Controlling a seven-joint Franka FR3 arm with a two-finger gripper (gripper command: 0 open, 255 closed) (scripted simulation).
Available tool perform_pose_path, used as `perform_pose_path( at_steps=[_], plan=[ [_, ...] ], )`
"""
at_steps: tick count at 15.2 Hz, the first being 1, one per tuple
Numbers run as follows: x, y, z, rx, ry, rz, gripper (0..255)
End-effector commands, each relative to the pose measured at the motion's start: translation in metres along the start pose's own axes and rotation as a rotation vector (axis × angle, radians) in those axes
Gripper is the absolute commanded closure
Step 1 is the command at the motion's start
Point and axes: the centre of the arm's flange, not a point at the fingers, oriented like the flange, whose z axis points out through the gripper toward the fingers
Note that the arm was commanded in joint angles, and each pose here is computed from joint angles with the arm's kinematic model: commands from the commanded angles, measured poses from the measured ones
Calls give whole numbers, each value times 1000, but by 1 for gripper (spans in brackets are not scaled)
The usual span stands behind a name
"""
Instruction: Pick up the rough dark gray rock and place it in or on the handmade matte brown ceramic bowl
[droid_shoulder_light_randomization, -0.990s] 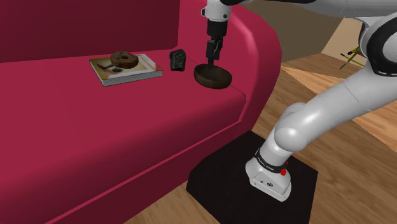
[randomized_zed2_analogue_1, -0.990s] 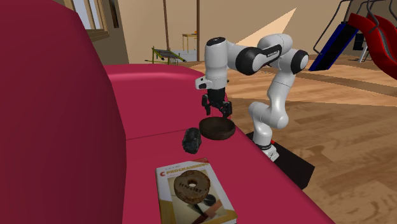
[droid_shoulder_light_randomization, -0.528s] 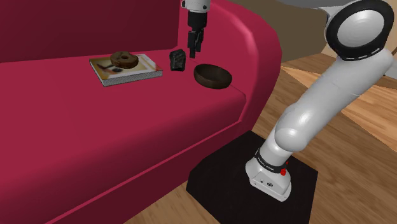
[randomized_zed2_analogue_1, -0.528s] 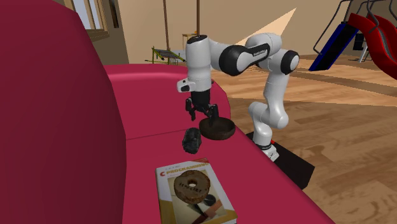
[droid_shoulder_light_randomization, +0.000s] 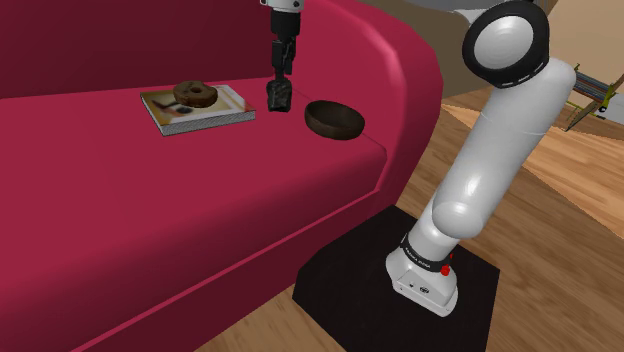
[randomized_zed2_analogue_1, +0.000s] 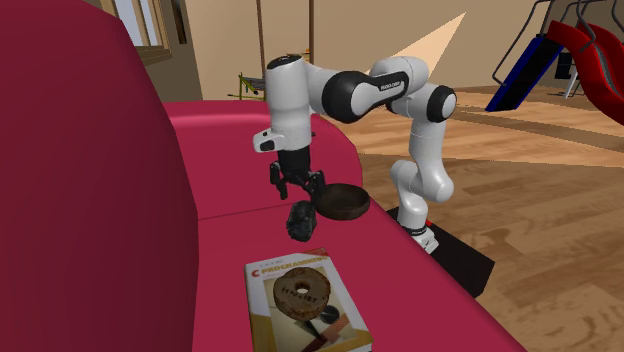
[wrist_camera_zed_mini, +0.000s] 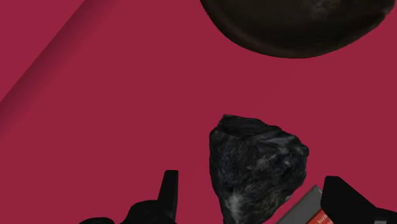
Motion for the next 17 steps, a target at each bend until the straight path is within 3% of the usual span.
perform_pose_path(
  at_steps=[1, 5, 12, 13, 17],
  plan=[
    [2, 1, 10, 0, 1, -2, 0],
    [2, 1, 29, 0, 1, -2, 0],
    [2, 1, 29, 0, 1, -2, 0],
    [2, 1, 29, 0, 1, -2, 255],
    [2, 1, 29, 0, 1, -2, 255]
  ],
)
